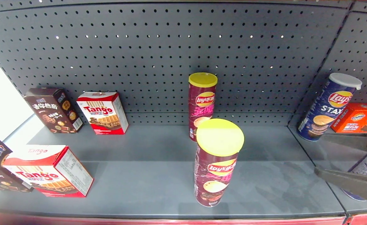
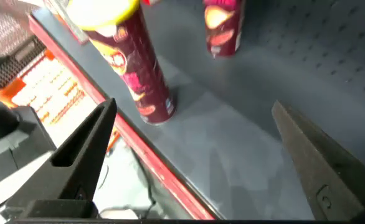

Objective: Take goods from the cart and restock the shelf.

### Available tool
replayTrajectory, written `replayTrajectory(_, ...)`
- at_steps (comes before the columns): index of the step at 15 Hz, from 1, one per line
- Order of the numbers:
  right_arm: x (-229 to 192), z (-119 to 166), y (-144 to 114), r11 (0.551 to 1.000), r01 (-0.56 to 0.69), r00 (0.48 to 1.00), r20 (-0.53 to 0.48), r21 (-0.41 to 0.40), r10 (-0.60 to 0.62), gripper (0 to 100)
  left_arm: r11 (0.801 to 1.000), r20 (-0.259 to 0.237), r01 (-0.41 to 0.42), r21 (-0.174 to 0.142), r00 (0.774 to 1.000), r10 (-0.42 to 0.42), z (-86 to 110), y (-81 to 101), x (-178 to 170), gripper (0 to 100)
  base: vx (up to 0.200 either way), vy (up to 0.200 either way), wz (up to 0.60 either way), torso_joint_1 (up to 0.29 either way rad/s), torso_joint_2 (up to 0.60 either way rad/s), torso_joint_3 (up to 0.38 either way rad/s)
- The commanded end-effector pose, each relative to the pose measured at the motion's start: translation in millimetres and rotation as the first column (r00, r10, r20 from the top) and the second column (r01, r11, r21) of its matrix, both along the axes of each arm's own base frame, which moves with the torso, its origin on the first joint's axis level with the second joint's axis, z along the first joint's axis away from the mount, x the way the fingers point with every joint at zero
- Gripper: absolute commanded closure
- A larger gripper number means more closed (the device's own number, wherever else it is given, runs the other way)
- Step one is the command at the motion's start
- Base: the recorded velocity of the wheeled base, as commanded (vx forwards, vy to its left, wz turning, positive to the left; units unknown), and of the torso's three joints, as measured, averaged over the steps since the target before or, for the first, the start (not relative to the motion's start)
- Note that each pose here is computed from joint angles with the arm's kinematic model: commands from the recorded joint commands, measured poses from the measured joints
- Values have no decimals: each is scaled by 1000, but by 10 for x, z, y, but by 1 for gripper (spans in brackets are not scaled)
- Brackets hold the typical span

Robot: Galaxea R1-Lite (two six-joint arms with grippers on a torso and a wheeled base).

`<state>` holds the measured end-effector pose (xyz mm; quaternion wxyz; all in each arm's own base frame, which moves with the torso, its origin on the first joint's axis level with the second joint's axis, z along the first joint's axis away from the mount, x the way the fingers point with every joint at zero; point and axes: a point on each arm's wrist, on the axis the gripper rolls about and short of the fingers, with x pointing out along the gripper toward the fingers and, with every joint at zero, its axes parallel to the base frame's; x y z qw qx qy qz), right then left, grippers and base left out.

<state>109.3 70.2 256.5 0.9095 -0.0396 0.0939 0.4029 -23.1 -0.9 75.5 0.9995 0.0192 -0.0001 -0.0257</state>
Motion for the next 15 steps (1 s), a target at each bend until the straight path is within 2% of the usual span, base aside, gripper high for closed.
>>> replayTrajectory(1,107,-119,146,999,-32,998,-63,-44,29,0,1000,-1,-1,0,1000,1,4,0,0,0,0,0,0,0,0,0)
replayTrajectory(9,346,-444,416,986,-34,982,-190,-162,2,0,1000,-1,-1,0,1000,1,1,0,1,0,0,0,0,0,0,0)
replayTrajectory(15,502,-566,523,980,-17,975,-222,-201,-28,0,1000,1,-4,0,1000,4,3,0,1,0,0,0,0,0,0,0)
